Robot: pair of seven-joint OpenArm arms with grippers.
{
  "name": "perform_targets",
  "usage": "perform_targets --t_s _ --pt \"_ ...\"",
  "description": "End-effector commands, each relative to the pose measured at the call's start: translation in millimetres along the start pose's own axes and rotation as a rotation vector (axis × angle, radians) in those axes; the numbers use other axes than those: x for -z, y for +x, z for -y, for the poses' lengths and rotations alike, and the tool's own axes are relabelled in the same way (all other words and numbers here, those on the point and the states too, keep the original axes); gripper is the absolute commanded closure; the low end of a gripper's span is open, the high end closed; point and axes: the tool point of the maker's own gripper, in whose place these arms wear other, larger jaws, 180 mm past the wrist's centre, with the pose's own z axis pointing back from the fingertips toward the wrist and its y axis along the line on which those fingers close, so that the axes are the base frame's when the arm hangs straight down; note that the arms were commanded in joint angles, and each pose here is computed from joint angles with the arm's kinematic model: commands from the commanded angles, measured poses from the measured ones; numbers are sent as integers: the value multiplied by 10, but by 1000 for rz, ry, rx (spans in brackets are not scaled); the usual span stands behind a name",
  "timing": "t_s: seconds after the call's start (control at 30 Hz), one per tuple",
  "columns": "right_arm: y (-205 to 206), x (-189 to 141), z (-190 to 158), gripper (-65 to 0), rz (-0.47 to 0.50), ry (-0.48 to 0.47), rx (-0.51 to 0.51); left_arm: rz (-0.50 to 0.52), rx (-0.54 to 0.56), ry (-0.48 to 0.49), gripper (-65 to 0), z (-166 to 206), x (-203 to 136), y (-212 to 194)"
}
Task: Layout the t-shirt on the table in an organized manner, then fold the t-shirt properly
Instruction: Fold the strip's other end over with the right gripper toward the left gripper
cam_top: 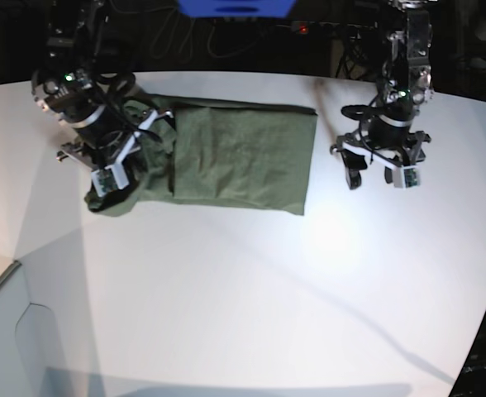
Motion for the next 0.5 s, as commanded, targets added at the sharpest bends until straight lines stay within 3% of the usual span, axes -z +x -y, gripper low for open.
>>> perform_targets --t_s 0.0,0.27,0.47 --pt "175 2 -102 0 61 32 -12 42 3 -7 -425 12 -3 115" --pt "620 282 -872 0 131 162 -22 -3 -16 1 -425 4 25 -71" --pt "697 558 -1224 0 107 243 -62 -6 -16 2 -425 3 21 -81"
